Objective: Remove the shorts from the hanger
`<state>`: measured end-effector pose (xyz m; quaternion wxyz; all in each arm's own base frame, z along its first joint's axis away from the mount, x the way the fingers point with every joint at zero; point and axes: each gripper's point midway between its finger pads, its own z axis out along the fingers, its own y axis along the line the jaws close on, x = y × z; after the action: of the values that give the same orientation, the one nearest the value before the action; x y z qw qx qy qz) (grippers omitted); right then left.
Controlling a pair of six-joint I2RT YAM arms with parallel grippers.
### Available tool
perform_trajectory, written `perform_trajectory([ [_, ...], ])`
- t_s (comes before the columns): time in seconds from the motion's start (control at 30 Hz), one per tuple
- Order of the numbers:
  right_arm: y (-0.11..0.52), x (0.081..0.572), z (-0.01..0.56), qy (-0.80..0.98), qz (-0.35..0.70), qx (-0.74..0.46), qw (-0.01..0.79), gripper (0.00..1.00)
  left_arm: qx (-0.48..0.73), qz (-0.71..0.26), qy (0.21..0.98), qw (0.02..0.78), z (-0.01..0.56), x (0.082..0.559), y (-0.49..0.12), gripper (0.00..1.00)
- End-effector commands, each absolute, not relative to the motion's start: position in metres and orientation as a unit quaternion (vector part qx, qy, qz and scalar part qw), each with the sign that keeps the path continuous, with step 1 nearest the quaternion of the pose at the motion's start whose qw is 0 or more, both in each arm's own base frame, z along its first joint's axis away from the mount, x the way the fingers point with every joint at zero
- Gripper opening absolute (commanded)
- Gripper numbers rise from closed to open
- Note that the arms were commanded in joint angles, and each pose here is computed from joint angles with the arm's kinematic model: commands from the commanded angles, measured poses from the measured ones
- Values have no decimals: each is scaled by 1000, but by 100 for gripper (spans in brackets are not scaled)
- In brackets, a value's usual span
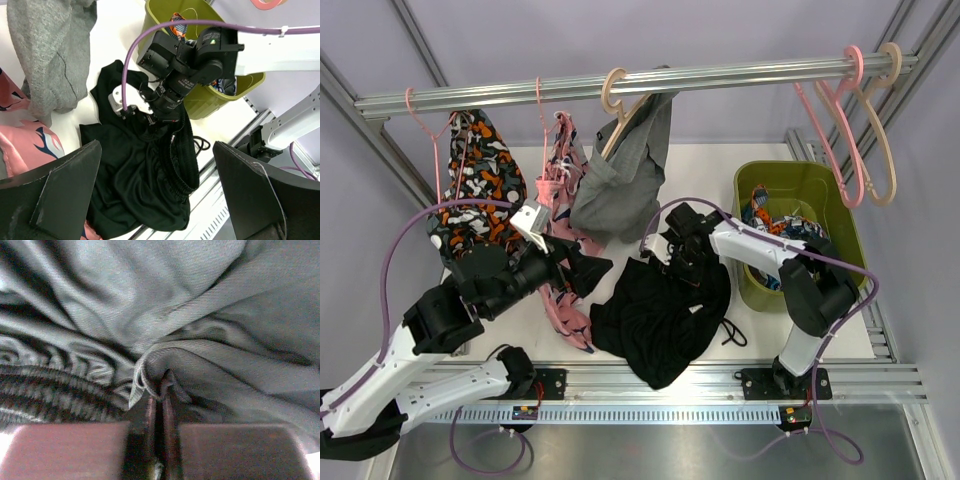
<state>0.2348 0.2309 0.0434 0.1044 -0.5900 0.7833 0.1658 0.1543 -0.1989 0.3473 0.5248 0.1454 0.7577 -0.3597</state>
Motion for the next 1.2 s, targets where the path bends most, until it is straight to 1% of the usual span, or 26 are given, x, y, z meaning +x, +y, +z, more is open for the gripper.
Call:
perform_trajectory([
  [0.0, 253, 230, 91, 750, 220, -607, 141, 0, 135, -368, 747, 536, 355, 156, -199, 99],
  [0.03, 256, 227, 107, 727, 237, -625, 160, 0, 133, -369, 747, 537, 355, 156, -199, 99],
  [0.07, 261, 220, 144, 701, 263, -633, 197, 0, 133, -368, 748, 536, 355, 156, -199, 99],
  [0.13, 264, 212, 187, 657, 292, -654, 236, 0, 134, -369, 748, 534, 353, 156, -200, 99],
  [0.17, 261, 212, 230, 640, 299, -653, 271, 0, 135, -370, 748, 534, 353, 156, -200, 99],
  [0.23, 260, 209, 277, 615, 319, -651, 311, 0, 133, -373, 745, 536, 354, 156, -201, 99],
  [0.27, 258, 206, 321, 591, 331, -645, 354, 0, 132, -374, 745, 536, 353, 156, -202, 99],
  [0.33, 255, 200, 367, 575, 346, -626, 398, 0, 130, -377, 742, 539, 353, 157, -202, 99],
  [0.37, 252, 200, 401, 555, 340, -619, 439, 0, 130, -378, 742, 539, 353, 157, -202, 99],
  [0.43, 242, 202, 436, 558, 336, -587, 481, 0, 131, -378, 741, 540, 353, 157, -202, 99],
  [0.47, 236, 201, 470, 534, 320, -574, 532, 0, 131, -378, 741, 540, 354, 157, -202, 99],
  [0.5, 225, 206, 487, 546, 314, -543, 555, 0, 131, -378, 740, 541, 354, 156, -202, 99],
  [0.53, 217, 210, 503, 546, 299, -524, 581, 0, 133, -376, 740, 542, 354, 157, -201, 99],
  [0.57, 207, 207, 534, 524, 280, -508, 623, 0, 135, -376, 739, 542, 355, 157, -202, 99],
  [0.6, 199, 206, 549, 526, 274, -488, 641, 0, 136, -376, 739, 543, 355, 156, -202, 99],
  [0.63, 183, 208, 572, 520, 243, -464, 675, 0, 139, -375, 738, 544, 356, 157, -202, 99],
  [0.77, 144, 211, 630, 494, 157, -393, 760, 0, 145, -375, 734, 547, 358, 157, -204, 99],
  [0.97, 85, 210, 699, 446, 25, -279, 850, 0, 151, -375, 733, 547, 359, 157, -206, 99],
  [1.17, 38, 210, 749, 403, -66, -176, 896, 0, 154, -378, 730, 549, 360, 156, -205, 99],
])
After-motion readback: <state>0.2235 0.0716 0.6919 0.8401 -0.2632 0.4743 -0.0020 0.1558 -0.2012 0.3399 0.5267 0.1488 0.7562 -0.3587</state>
